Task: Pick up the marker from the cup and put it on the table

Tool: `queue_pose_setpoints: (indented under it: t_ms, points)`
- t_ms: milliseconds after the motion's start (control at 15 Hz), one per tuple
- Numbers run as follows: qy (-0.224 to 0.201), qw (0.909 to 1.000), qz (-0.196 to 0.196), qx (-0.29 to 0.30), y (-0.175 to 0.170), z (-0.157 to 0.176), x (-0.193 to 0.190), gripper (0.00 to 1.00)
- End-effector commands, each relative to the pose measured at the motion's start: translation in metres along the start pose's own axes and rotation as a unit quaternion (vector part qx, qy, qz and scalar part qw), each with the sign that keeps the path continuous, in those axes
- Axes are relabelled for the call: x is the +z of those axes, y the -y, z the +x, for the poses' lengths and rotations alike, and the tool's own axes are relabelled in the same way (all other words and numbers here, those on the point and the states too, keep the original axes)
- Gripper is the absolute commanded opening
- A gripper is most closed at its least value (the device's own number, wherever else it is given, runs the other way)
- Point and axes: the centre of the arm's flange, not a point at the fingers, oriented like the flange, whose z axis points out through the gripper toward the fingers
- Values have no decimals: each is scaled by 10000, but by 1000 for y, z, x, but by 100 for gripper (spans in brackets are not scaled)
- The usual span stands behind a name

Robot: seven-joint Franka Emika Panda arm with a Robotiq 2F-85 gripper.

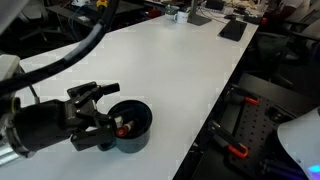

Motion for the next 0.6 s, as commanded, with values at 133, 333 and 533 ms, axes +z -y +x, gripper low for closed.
queue_pose_setpoints:
  t_ms: [133,333,533]
  points:
    - [-118,9997,-165,161,17,-15,-4,100]
    - [-116,9995,-262,140,25,-15,-9,100]
    - [-54,9995,-294,65,33,-10,-14,100]
